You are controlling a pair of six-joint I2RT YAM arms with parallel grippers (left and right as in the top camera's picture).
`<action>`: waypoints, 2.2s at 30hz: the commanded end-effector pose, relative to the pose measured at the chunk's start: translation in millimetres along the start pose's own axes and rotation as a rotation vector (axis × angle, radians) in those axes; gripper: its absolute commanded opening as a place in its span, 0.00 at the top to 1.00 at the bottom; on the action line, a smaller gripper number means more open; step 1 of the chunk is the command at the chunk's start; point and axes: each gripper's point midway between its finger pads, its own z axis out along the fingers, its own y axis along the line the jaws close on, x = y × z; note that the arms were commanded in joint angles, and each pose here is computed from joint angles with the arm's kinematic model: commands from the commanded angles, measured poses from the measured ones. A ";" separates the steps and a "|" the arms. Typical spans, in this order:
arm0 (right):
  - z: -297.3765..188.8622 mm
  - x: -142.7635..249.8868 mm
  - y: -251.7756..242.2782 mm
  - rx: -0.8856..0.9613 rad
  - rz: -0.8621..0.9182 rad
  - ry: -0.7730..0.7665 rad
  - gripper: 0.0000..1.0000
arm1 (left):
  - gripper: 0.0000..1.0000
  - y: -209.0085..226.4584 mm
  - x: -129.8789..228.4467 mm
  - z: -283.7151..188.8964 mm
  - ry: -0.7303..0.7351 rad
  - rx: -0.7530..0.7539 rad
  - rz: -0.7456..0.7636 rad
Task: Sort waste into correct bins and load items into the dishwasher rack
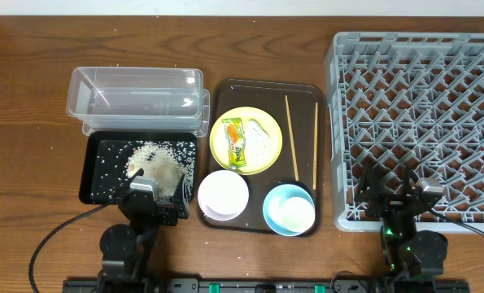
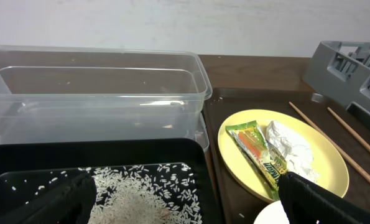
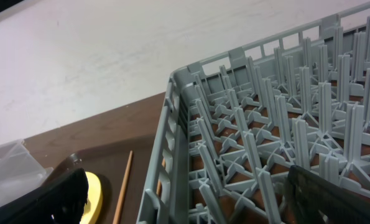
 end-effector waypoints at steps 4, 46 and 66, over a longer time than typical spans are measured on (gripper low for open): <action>-0.3 -0.8 -2.3 0.010 0.010 -0.006 0.01 | 0.04 1.3 11.2 2.4 0.023 0.000 0.013; -0.3 -1.4 -1.3 0.005 0.029 -0.008 0.01 | 0.04 1.1 9.2 2.4 0.015 0.001 0.014; -32.4 -96.6 77.7 -0.218 -0.035 -0.004 0.01 | 0.04 -46.6 -111.1 -28.2 -0.125 0.213 0.006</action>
